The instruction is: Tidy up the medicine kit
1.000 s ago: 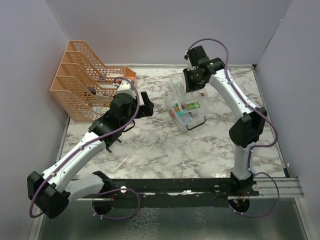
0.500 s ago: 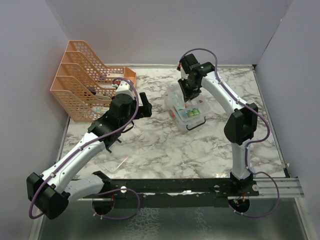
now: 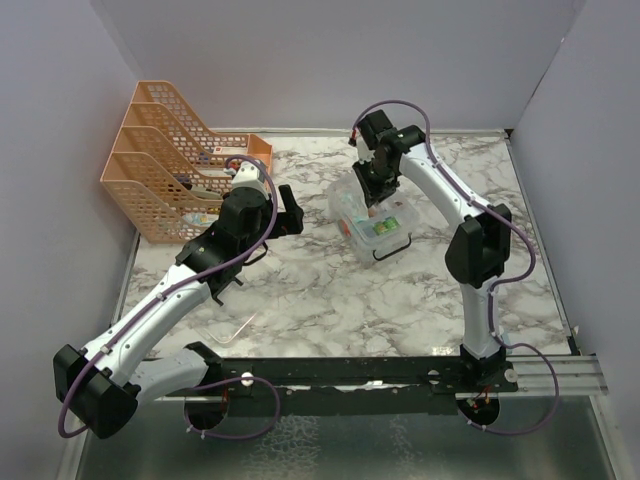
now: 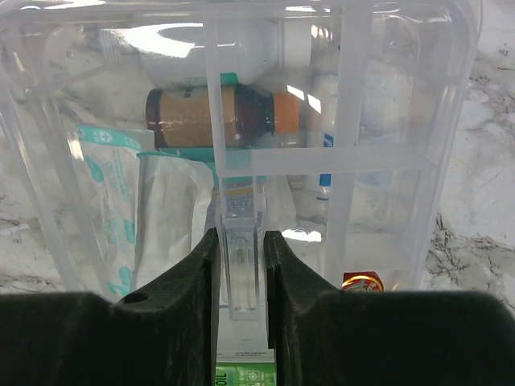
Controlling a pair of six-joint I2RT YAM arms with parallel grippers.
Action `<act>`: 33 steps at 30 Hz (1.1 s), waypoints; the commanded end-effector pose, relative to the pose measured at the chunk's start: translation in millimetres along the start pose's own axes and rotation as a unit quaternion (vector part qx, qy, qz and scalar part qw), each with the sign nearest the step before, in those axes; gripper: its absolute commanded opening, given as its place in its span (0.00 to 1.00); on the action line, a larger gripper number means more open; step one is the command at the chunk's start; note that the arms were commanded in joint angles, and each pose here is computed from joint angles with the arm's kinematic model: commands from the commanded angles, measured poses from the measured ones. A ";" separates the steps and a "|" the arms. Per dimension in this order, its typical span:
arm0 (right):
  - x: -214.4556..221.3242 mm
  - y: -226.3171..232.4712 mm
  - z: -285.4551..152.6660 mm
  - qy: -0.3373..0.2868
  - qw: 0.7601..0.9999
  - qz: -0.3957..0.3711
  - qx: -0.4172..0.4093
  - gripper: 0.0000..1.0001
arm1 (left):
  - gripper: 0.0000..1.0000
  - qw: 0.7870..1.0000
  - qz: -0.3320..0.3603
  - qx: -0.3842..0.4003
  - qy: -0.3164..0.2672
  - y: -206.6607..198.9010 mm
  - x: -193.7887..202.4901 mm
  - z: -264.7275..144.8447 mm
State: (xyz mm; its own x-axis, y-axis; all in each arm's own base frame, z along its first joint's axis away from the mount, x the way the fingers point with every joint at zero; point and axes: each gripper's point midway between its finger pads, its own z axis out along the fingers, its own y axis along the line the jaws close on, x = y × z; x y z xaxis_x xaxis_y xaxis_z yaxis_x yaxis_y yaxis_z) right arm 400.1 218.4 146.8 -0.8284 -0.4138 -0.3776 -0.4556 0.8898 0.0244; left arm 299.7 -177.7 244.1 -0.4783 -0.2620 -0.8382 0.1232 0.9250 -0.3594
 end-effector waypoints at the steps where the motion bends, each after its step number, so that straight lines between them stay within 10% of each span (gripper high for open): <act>1: -17.1 9.3 11.4 -0.015 0.999 -0.010 -0.029 0.01 | 0.99 1.000 -0.004 -0.005 0.001 1.9 -1.4 -0.1; 16: -7.3 2.3 29.1 0.010 1.000 -0.003 -0.006 0.02 | 0.99 1.000 -0.004 -0.007 0.003 2.2 -0.3 1.4; 33: -41.1 -2.5 -27.1 -0.076 0.996 0.043 0.018 0.46 | 0.99 0.999 -0.004 -0.040 0.031 18.8 16.1 3.3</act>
State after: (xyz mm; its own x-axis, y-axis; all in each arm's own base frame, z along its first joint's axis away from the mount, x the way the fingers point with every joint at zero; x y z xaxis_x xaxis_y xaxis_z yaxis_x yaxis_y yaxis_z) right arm 415.1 226.8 140.8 -0.8441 -0.3705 -0.3876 -0.4164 0.9084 0.0385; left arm 298.8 -174.2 235.8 -0.5014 -0.2547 -0.8269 0.1029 0.9314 -0.3492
